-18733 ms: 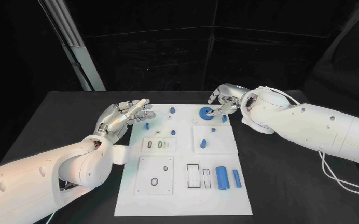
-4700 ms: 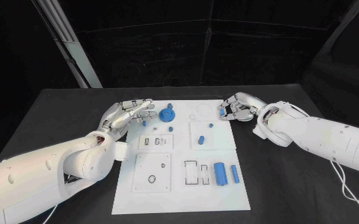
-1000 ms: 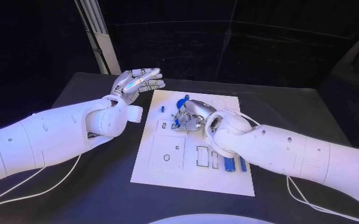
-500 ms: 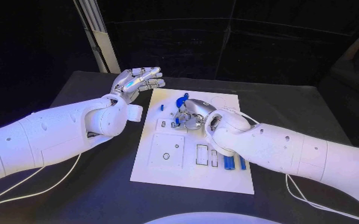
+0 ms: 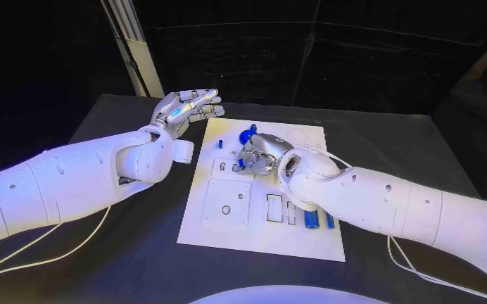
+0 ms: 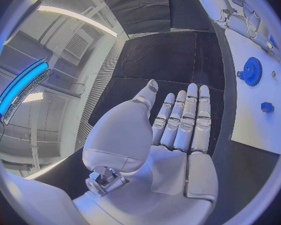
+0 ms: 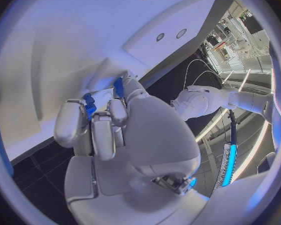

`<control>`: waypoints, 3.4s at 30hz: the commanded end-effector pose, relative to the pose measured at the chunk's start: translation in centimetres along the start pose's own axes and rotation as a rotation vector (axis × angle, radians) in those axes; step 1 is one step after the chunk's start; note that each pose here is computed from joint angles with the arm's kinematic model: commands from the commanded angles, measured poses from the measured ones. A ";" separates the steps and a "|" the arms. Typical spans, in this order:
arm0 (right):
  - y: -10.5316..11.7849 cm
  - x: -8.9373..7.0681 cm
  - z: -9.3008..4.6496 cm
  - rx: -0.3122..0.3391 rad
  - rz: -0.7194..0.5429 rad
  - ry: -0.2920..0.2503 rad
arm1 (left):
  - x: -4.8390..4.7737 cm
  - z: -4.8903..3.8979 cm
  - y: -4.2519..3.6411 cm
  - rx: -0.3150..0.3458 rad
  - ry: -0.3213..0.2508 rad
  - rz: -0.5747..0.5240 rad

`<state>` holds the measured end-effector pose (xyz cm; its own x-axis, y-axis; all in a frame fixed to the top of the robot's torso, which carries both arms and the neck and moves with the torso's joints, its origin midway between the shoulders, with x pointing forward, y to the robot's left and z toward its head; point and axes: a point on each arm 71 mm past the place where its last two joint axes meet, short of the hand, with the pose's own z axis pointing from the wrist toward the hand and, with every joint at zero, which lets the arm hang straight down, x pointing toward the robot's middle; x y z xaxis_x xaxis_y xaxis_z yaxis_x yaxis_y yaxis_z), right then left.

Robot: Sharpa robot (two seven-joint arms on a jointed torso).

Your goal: Assemble the parts on the task board

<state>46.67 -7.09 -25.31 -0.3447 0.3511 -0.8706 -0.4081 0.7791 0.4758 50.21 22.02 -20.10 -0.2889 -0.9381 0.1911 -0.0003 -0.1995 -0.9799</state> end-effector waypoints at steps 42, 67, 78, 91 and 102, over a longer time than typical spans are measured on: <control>-0.5 0.5 -0.3 0.006 -0.033 0.047 | -0.22 0.07 -0.15 0.003 0.004 -0.004; -0.6 0.4 -0.4 0.005 -0.034 0.047 | -0.28 0.10 -0.12 0.002 0.003 -0.003; -0.5 0.5 -0.4 0.000 -0.036 0.054 | -0.30 0.11 -0.11 0.002 0.003 -0.003; -0.5 0.5 -0.4 0.007 -0.046 0.048 | -0.34 0.09 -0.12 0.002 0.002 -0.002; -0.3 0.1 -0.5 -0.003 -0.059 -0.010 | -0.38 0.07 -0.12 0.002 0.002 -0.002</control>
<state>46.31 -7.53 -25.81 -0.3530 0.2976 -0.8870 -0.4220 0.7955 0.4348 50.37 22.47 -20.19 -0.2798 -0.9416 0.1874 0.0002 -0.1952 -0.9808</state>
